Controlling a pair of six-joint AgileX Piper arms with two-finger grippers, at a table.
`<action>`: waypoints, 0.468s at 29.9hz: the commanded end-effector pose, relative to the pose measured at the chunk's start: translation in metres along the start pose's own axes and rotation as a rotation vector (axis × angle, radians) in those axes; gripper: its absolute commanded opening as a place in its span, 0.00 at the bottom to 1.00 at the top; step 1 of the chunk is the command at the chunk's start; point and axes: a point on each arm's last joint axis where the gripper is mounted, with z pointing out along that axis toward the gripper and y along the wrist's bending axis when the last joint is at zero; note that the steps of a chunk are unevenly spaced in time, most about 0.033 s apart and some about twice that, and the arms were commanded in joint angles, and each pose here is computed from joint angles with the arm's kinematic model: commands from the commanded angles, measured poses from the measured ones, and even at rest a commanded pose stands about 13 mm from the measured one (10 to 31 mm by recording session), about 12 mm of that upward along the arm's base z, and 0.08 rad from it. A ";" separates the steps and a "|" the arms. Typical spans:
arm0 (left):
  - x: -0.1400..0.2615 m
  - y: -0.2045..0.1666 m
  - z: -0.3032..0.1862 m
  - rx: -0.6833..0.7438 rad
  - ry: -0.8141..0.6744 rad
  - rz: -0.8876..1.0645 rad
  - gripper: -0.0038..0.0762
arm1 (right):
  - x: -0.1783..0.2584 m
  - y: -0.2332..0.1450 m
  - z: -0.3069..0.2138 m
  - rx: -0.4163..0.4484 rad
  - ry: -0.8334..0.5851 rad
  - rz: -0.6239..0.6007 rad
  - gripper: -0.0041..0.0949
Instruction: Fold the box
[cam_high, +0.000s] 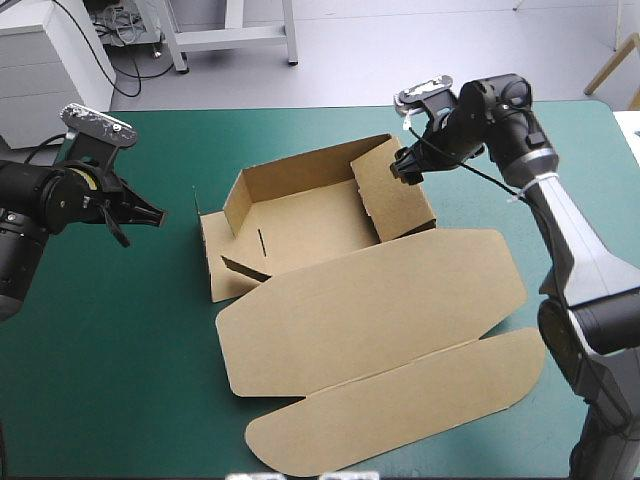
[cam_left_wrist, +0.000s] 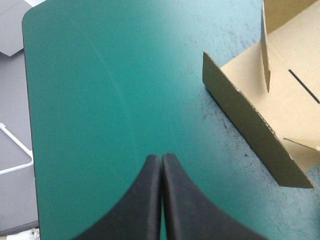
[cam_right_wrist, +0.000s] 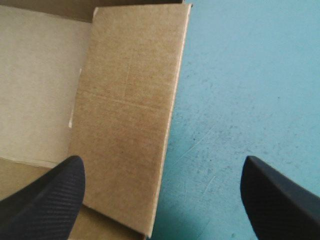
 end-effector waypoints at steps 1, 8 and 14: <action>-0.006 0.004 -0.018 -0.010 -0.094 -0.024 0.04 | -0.007 -0.003 0.002 0.008 -0.052 -0.011 0.83; -0.006 0.002 -0.018 0.005 -0.096 -0.032 0.04 | -0.005 -0.003 0.049 -0.031 0.022 -0.022 0.83; -0.004 0.002 -0.018 0.009 -0.075 -0.035 0.04 | -0.009 -0.004 0.060 -0.026 -0.013 -0.020 0.73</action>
